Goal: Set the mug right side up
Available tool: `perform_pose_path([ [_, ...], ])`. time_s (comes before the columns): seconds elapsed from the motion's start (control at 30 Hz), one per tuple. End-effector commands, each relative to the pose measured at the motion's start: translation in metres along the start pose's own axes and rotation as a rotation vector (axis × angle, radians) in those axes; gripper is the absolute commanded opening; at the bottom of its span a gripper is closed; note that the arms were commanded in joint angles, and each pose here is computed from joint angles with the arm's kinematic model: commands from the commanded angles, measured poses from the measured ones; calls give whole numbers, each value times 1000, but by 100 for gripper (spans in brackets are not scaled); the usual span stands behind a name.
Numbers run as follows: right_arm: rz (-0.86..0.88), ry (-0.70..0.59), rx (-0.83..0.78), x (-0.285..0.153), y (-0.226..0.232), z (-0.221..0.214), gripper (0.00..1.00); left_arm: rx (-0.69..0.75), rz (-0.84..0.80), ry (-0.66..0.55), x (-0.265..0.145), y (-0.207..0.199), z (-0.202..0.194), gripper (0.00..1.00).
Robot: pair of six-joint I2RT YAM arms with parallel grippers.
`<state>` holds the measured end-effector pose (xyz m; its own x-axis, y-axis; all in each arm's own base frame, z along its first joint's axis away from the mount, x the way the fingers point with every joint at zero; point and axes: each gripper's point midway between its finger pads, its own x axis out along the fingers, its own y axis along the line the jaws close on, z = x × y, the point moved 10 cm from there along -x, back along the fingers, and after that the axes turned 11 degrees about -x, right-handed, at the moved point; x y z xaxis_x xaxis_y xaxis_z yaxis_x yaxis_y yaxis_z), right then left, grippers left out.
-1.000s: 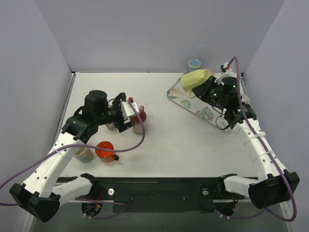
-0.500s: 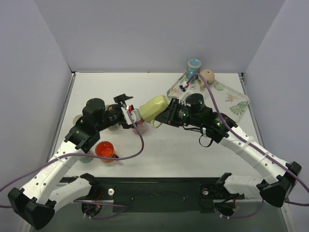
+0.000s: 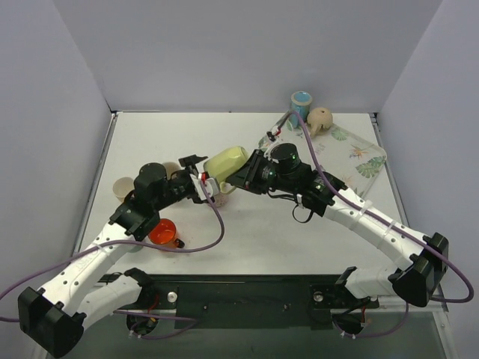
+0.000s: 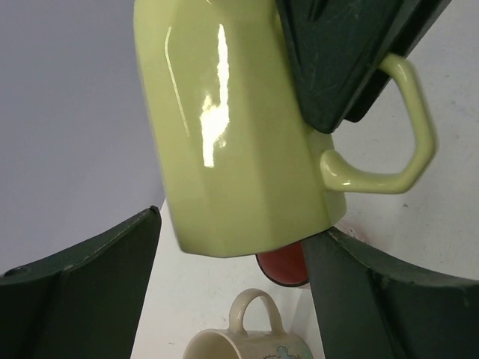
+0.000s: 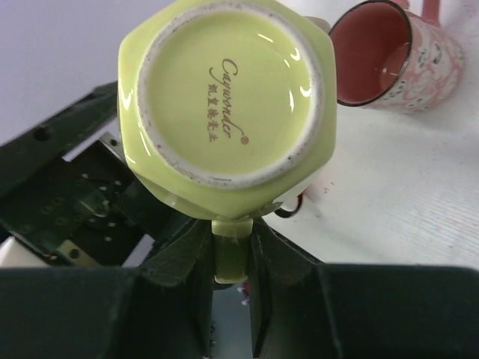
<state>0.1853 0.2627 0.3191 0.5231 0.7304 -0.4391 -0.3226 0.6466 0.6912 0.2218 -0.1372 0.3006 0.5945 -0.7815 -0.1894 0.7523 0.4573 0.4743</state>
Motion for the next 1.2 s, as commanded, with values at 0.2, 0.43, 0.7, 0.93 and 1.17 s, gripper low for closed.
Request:
perform_pose_path([
  [0.2,250,-73,129,4,33,8,0,3,336,-308,0,16,16,65],
  [0.43,225,-50,103,6,31,6,0,52,420,-399,-5,11,7,63],
  [0.7,214,-31,91,10,30,3,0,49,429,-474,-3,10,9,66],
  [0.93,213,6,90,24,31,-3,0,78,420,-514,-2,5,7,70],
  [1.17,237,45,80,34,41,-11,0,123,404,-518,0,4,7,68],
])
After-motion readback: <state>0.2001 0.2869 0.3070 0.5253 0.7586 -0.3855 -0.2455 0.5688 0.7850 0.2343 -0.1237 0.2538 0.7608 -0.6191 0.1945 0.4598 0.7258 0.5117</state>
